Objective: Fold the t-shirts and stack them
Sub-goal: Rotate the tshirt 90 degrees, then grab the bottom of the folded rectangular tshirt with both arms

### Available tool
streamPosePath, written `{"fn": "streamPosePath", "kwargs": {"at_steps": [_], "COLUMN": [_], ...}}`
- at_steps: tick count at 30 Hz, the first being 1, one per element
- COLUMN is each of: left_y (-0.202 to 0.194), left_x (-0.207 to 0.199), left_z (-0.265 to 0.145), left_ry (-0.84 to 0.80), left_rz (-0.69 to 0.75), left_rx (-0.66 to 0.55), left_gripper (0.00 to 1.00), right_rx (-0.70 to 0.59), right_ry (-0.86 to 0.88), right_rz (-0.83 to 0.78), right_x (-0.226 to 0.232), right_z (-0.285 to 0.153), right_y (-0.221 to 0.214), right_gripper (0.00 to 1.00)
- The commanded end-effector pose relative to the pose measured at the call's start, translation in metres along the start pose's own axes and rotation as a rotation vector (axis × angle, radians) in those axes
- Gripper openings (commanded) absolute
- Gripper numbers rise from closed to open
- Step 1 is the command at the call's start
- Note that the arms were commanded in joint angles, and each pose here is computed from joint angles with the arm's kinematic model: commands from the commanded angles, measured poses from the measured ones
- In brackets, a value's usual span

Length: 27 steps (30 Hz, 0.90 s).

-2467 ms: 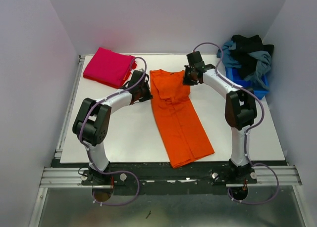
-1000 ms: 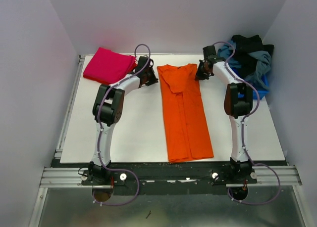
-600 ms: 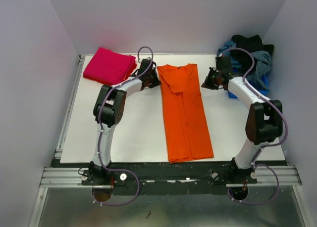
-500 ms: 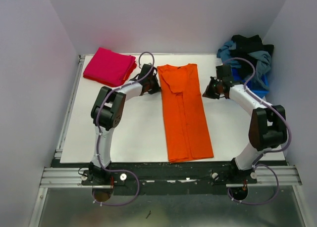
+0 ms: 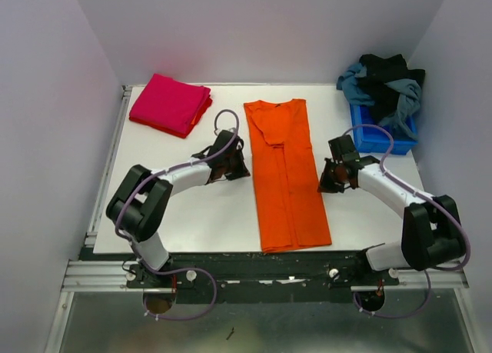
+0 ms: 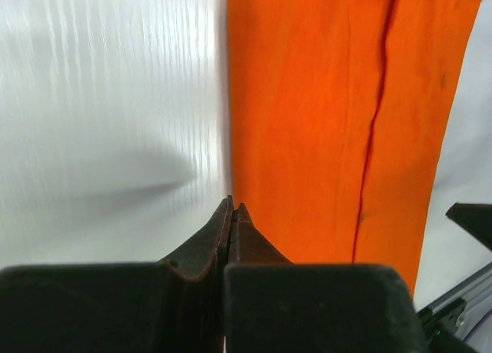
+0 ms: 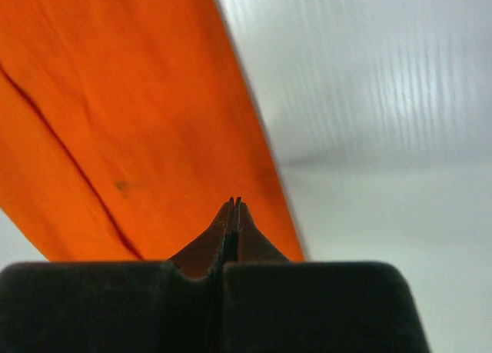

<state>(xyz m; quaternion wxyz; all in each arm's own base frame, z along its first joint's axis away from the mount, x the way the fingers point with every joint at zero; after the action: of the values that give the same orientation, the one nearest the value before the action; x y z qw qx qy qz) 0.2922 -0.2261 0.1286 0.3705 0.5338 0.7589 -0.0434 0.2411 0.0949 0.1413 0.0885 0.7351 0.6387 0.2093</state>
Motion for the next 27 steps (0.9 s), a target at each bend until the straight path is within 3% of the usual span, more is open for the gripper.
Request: {"fn": "streamPosePath", "kwargs": {"at_steps": [1,14,27], "left_y": [-0.04,-0.068,-0.072], "left_x": [0.014,-0.02,0.008], "left_z": [-0.021,-0.014,0.024], "left_ry": [0.02,-0.058,0.066], "left_rz": [0.023,0.073,0.068], "left_rx": [0.036,0.081,0.126], "left_gripper": [0.0,0.0,0.0], "right_rx": [0.037,0.105,0.166], "right_ry": [-0.037,-0.008,-0.021], "right_rz": [0.018,0.01,0.011], "right_x": [-0.014,-0.012,-0.001], "right_z": [-0.009,0.003,0.017], "right_y": [-0.033,-0.065,-0.078], "right_gripper": [0.05,0.01,0.01]}}
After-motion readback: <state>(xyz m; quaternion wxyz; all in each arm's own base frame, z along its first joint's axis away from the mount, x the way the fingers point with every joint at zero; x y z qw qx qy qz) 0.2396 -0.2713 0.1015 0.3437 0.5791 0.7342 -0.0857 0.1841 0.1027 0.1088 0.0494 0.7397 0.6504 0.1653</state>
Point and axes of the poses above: each gripper's point midway between its finger pads, its own z axis out along the fingers, its own x axis along the line the jaws close on, y = z × x, the point moved 10 cm from there along -z, back along the fingers, and after that the axes turned 9 degrees about -z, right-handed, at the moved point
